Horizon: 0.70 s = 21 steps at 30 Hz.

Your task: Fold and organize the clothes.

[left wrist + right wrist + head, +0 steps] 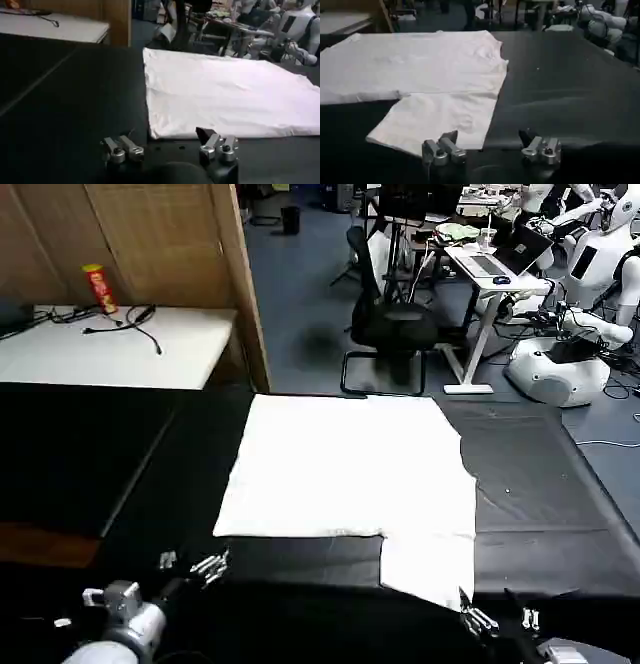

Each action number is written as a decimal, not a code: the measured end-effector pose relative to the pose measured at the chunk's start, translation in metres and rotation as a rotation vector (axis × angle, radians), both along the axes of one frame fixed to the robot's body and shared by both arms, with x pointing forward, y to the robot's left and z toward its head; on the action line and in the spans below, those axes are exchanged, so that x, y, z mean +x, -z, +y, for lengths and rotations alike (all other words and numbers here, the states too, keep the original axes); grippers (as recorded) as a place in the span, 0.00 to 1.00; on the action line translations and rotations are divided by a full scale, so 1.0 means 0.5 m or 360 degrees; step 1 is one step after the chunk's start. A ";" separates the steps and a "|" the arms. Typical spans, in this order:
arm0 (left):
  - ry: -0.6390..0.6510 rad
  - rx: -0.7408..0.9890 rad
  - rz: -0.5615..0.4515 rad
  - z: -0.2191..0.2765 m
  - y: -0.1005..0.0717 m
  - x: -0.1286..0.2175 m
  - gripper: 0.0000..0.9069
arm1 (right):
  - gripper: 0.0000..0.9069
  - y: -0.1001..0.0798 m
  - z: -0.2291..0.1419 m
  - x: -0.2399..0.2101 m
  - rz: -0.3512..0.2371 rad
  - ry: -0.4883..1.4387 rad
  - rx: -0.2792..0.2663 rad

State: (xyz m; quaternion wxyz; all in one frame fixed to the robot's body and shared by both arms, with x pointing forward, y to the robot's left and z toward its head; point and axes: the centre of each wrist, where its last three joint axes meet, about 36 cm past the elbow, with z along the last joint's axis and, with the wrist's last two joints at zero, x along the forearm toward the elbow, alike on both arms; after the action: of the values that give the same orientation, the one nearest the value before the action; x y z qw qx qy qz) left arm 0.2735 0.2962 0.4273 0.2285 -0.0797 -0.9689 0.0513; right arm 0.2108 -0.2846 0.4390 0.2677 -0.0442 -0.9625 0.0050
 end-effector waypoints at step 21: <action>-0.0031 0.0020 0.0048 0.004 0.058 0.061 0.14 | 0.44 0.049 0.017 0.079 0.0023 0.0010 0.0058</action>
State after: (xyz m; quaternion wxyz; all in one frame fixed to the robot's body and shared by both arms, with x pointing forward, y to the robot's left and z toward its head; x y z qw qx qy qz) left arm 0.3038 0.2981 0.3985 0.2430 -0.0679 -0.9664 0.0486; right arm 0.2504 -0.2763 0.4142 0.2755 -0.0422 -0.9603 -0.0130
